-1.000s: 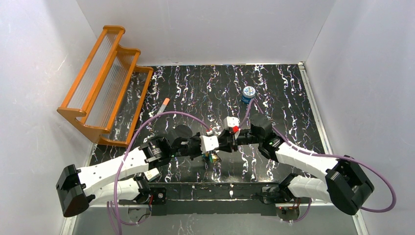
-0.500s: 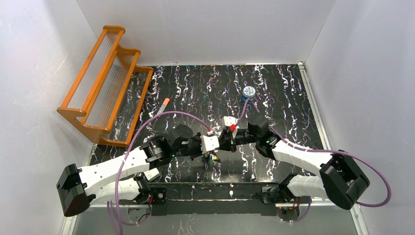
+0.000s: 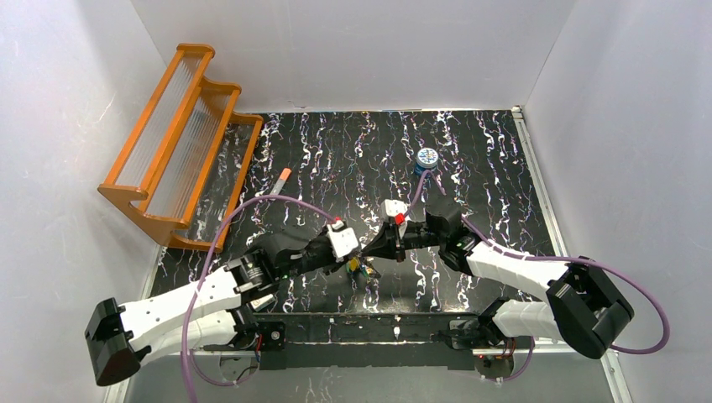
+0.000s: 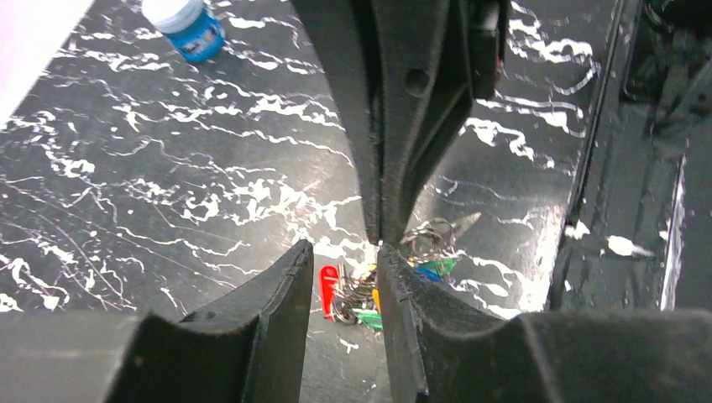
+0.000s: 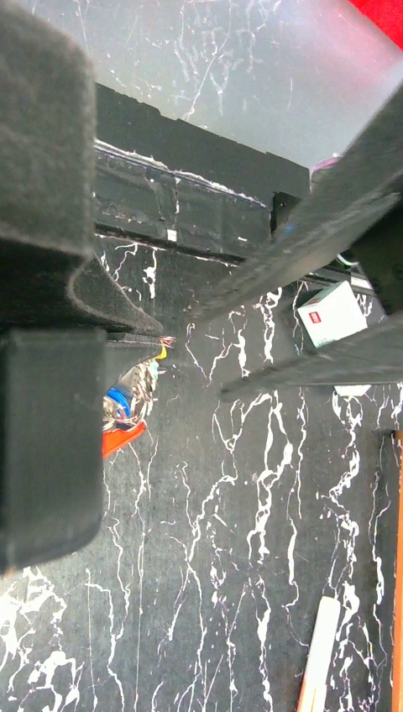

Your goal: Put the keys on the keyring

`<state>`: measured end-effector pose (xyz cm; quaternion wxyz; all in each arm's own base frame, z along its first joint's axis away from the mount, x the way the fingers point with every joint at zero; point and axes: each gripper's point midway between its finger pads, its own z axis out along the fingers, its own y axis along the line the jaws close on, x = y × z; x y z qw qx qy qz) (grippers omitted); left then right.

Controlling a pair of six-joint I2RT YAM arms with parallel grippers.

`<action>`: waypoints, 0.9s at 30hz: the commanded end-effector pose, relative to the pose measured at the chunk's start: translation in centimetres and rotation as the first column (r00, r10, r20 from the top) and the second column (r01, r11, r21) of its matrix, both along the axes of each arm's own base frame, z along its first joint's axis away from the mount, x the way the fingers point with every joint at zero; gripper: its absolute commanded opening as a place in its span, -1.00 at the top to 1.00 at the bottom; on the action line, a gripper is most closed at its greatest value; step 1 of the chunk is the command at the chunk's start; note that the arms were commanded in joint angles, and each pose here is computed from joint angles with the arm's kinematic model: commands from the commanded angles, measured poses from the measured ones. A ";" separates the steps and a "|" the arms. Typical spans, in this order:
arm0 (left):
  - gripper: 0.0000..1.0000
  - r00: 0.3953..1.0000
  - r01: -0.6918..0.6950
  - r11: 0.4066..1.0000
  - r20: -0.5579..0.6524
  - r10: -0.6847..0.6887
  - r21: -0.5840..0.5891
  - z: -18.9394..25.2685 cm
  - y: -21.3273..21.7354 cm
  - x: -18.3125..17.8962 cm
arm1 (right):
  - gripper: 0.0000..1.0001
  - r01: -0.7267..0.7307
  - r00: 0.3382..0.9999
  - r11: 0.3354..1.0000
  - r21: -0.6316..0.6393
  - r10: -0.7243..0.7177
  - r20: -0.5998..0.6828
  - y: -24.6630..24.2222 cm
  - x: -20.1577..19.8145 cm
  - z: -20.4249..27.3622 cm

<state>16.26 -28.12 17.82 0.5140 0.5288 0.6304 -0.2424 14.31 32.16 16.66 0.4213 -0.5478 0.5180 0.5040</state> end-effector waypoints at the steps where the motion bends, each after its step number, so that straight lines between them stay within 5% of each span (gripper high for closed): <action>1: 0.34 0.994 -0.100 0.979 0.030 0.107 -0.178 3.1 0.4 1.0 | 0.97 0.016 0.999 0.998 0.062 -0.018 0.040 0.1 0.4 1.6; 9: 0.13 0.988 -0.148 0.959 0.010 0.155 -0.242 2.9 1.2 1.1 | 0.97 0.041 0.999 0.993 0.108 -0.039 -0.021 -0.8 1.0 1.9; 27: 0.29 0.977 -0.037 0.916 -0.207 -0.050 -0.398 -0.6 -1.3 -0.7 | 0.97 0.032 0.998 0.980 0.198 -0.021 -0.058 -2.0 0.7 2.7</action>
